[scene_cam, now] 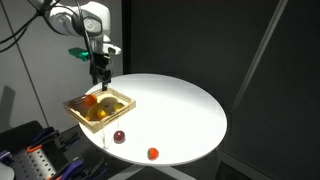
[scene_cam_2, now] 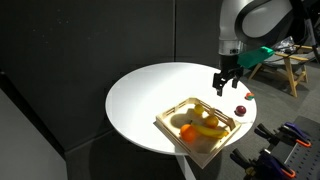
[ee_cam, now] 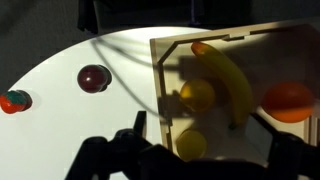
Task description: Put the lemon in the box.
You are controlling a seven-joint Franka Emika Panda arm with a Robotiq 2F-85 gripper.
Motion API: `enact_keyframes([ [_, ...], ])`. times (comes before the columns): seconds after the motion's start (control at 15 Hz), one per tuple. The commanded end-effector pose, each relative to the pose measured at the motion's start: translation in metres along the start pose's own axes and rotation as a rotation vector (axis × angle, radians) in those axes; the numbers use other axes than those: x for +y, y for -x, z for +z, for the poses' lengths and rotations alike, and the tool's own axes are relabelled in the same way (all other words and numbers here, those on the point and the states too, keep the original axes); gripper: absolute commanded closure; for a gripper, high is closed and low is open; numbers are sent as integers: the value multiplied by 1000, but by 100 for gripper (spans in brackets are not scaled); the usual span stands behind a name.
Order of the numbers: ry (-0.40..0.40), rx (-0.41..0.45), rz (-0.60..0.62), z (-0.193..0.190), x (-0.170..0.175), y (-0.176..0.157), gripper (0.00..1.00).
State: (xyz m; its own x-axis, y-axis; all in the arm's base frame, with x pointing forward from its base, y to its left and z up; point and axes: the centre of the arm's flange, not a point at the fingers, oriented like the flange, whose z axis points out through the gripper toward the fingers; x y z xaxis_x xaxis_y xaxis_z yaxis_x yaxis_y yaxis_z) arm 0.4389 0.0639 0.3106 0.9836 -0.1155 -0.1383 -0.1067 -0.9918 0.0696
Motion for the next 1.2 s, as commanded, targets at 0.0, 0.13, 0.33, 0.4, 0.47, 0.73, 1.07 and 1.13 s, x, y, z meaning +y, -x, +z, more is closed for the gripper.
enact_keyframes([
  [0.0, -20, -11, -50, -22, 12, 22, 0],
  [0.13, -36, 0, -69, -30, 15, 27, 0],
  [0.33, -63, 35, -92, -39, 17, 33, 0],
  [0.4, -68, 47, -95, -42, 18, 35, 0],
  [0.47, -70, 57, -96, -44, 19, 36, 0],
  [0.73, -67, 89, -89, -51, 20, 40, 0],
  [1.07, -74, 110, -86, -54, 21, 40, 0],
  [1.13, -55, 87, -81, -51, 15, 33, 0],
])
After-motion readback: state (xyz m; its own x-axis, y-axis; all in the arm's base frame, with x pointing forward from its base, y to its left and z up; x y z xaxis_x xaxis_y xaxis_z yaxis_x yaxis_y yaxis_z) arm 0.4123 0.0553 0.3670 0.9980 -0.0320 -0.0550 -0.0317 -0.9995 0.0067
